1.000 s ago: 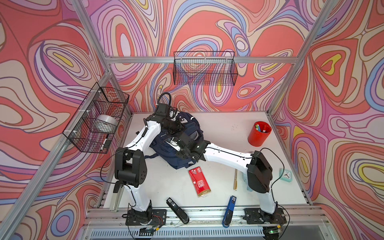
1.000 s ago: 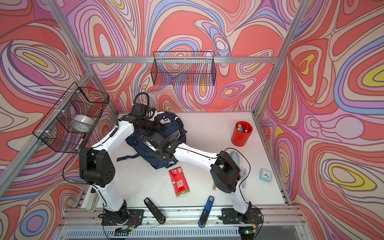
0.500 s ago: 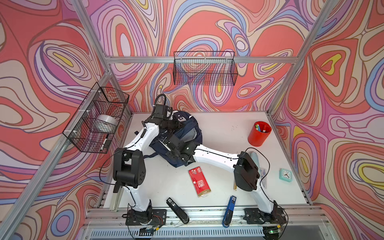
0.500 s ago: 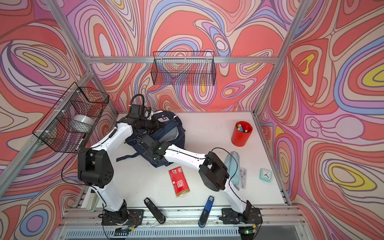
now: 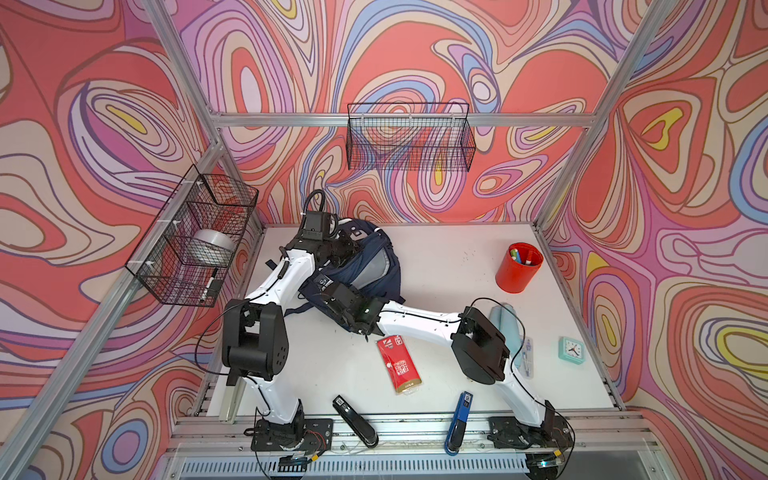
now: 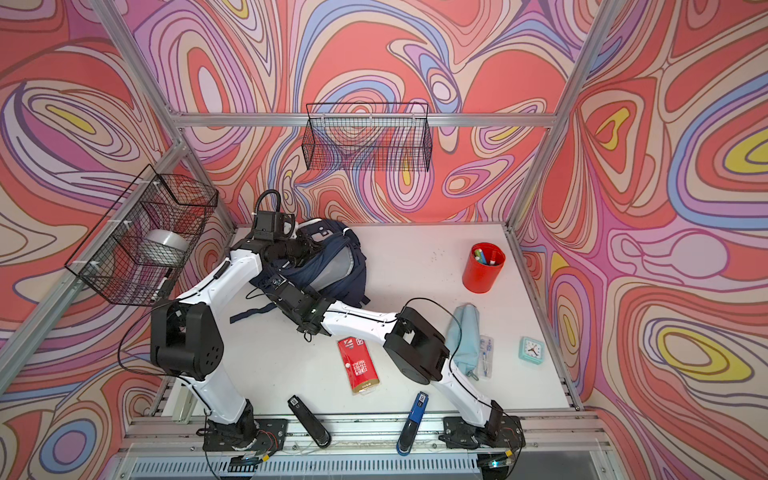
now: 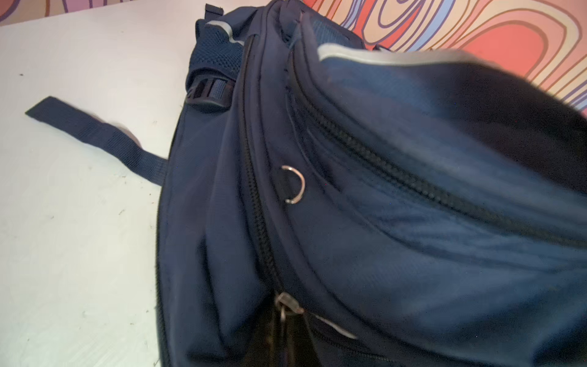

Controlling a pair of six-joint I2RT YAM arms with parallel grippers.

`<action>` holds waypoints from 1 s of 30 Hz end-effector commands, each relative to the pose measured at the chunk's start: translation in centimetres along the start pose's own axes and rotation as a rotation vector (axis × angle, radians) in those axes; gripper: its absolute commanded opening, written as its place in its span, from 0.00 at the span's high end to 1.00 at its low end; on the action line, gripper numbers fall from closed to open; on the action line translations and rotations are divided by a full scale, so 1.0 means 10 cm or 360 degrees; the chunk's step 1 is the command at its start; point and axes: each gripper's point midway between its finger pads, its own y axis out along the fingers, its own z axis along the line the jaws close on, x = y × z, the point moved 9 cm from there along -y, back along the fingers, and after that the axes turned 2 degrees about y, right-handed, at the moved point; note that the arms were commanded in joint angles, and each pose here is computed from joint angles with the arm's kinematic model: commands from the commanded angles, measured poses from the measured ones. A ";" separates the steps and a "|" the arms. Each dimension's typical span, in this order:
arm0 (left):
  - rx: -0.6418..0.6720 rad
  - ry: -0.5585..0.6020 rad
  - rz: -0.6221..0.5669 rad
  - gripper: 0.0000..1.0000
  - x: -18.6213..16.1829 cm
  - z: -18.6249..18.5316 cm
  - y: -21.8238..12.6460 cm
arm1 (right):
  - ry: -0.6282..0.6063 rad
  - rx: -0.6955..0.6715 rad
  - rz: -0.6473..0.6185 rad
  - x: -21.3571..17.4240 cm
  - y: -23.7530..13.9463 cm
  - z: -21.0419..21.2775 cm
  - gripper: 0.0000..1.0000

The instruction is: Pack the student bag

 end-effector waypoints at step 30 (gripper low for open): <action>-0.0395 -0.0033 -0.0399 1.00 0.07 -0.60 -0.36 | 0.0058 0.0335 0.0069 0.09 -0.45 1.02 0.99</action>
